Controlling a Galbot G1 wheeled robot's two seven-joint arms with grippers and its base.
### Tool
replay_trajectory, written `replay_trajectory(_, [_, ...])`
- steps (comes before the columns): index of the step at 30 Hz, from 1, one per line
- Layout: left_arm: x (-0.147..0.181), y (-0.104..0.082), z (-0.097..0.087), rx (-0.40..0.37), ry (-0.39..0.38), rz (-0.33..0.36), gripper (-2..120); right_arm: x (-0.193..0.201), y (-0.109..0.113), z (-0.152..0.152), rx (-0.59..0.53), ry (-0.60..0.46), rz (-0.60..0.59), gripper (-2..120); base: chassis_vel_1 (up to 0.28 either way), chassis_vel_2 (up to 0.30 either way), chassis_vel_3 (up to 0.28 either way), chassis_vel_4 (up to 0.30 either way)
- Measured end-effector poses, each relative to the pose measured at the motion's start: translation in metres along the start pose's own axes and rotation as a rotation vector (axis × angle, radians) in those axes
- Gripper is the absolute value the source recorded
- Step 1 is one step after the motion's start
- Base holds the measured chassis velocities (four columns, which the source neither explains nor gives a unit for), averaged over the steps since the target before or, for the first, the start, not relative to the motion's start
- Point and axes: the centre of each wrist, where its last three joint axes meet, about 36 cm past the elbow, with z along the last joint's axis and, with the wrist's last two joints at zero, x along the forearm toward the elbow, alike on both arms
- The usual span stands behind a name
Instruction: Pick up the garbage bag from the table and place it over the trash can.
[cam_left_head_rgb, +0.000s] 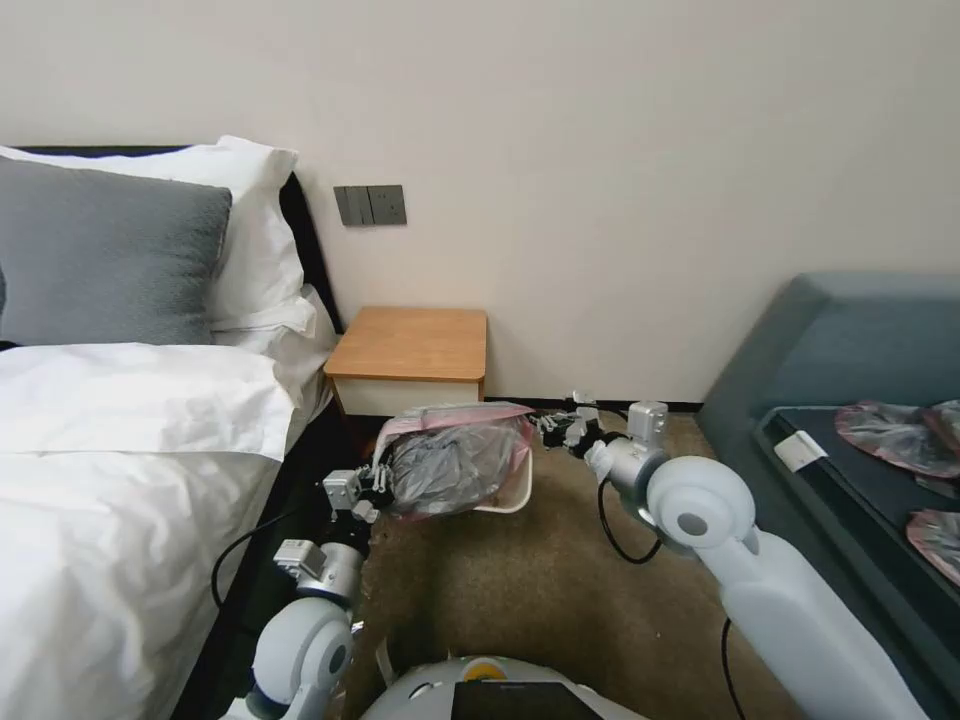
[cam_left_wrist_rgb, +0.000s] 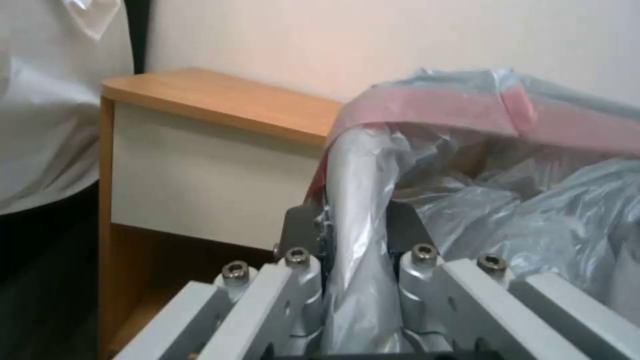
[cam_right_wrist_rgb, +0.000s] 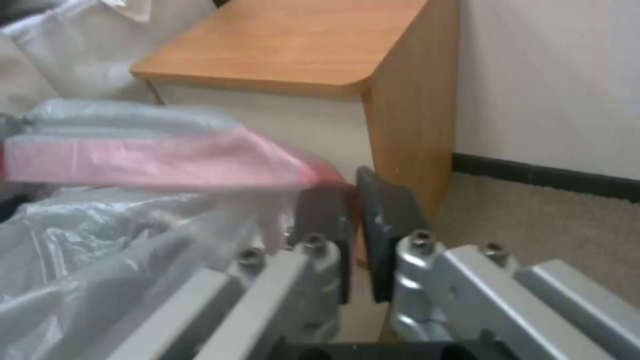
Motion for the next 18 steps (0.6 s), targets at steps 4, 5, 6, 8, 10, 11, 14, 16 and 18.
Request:
replay_trajectory(4, [-0.001,0.002,-0.003,0.019,0.0,-0.009,9,0.004,0.001,-0.001,-0.009,0.004,0.006,25,0.0,0.0,0.0,0.0])
replay_trajectory(5, [-0.001,0.003,-0.005,0.021,-0.003,-0.013,9,0.005,0.001,0.0,-0.011,0.01,0.014,32,0.0,0.0,0.0,0.0])
replay_trajectory(6, [-0.001,0.003,-0.005,0.021,-0.003,-0.013,9,0.005,0.001,0.0,-0.011,0.01,0.014,32,0.0,0.0,0.0,0.0])
replay_trajectory(8, [-0.001,0.003,-0.007,0.022,-0.005,-0.015,9,0.004,-0.001,0.001,-0.017,0.018,0.032,40,0.0,0.0,0.0,0.0])
replay_trajectory(10, [0.0,0.003,-0.008,0.021,-0.008,-0.013,9,0.002,-0.004,0.002,-0.038,0.028,0.055,50,0.0,0.0,0.0,0.0])
replay_trajectory(11, [0.0,0.003,-0.008,0.021,-0.008,-0.013,9,0.002,-0.004,0.002,-0.038,0.028,0.055,50,0.0,0.0,0.0,0.0])
replay_trajectory(14, [0.001,0.002,-0.01,0.022,-0.009,-0.003,9,-0.003,-0.009,0.001,-0.063,0.034,0.076,65,0.0,0.0,0.0,0.0])
replay_trajectory(16, [0.001,0.001,-0.01,0.022,-0.01,0.0,9,-0.004,-0.011,0.002,-0.068,0.039,0.08,68,0.0,0.0,0.0,0.0])
replay_trajectory(18, [0.001,0.001,-0.011,0.022,-0.011,0.01,9,-0.007,-0.017,0.005,-0.079,0.055,0.089,79,0.0,0.0,0.0,0.0])
